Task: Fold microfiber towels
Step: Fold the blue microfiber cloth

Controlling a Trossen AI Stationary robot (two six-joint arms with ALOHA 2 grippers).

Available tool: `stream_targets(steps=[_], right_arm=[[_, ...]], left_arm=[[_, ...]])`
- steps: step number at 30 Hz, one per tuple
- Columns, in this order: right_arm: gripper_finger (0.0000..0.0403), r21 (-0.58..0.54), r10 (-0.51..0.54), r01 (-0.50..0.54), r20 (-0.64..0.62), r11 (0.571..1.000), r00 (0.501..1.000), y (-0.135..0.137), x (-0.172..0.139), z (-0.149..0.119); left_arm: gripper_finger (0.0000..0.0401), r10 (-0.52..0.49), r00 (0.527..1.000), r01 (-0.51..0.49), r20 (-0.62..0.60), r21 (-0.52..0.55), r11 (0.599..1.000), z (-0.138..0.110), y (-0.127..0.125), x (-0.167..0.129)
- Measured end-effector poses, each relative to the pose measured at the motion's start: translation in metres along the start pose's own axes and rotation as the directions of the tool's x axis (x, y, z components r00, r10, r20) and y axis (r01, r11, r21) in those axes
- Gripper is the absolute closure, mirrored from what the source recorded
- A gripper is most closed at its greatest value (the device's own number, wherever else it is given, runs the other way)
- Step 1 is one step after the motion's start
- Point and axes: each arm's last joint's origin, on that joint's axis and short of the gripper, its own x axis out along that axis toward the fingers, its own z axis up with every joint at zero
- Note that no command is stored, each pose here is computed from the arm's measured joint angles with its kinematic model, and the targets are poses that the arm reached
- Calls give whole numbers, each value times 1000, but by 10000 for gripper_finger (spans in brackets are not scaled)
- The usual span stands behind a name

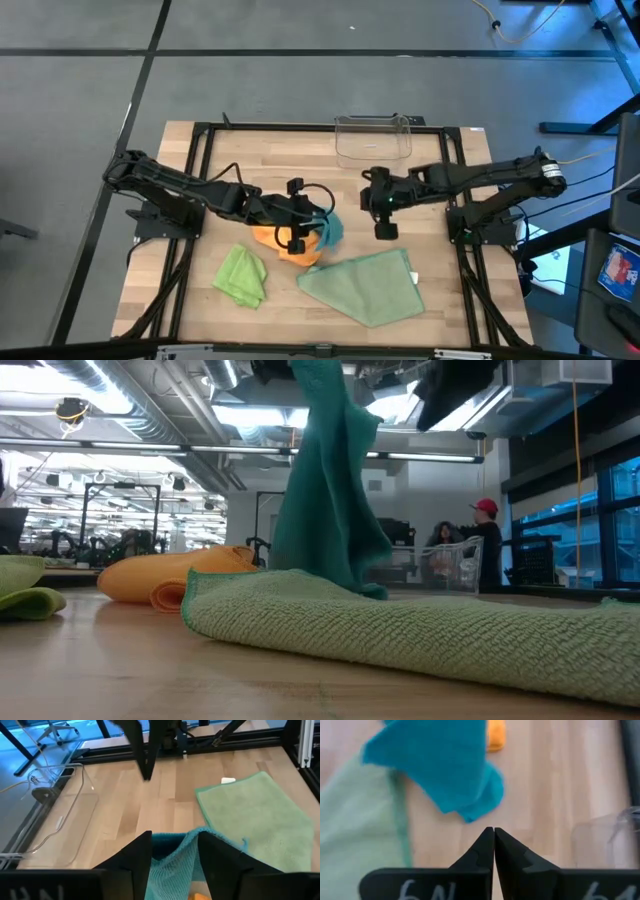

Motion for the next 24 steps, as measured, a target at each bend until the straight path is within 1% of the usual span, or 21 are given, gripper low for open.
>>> stream_targets(steps=[4, 7, 9, 11, 14, 19, 22, 24], right_arm=[[397, -75, -117, 121, 57, 990, 992, 20, 8, -4], [397, -108, -133, 141, 74, 984, 988, 33, 10, -7], [390, -98, -126, 132, 61, 986, 990, 37, 9, -10], [383, -56, -120, 123, 49, 991, 992, 40, 8, -11], [378, 9, -111, 111, 32, 994, 993, 44, 8, -14], [382, 71, -27, 28, -12, 997, 1000, 48, 7, -18], [389, 79, 34, -32, -21, 996, 999, 50, 8, -18], [389, 84, 39, -38, -12, 996, 999, 51, 10, -16]], left_arm=[[250, 2, 1000, -2, -9, 4, 1000, -1, 0, 0], [251, 6, 1000, -6, -10, 5, 1000, -1, 0, 0], [250, 27, 1000, -27, -9, 6, 1000, -1, 1, 0], [249, 48, 999, -48, -8, 6, 999, -1, 1, 0], [249, 51, 999, -51, -9, 6, 999, -1, 2, 0], [249, 50, 999, -50, -9, 7, 999, -1, 1, 0], [249, 51, 999, -51, -9, 7, 999, -1, 1, 0], [249, 51, 999, -51, -11, 8, 999, -1, 1, 0]])
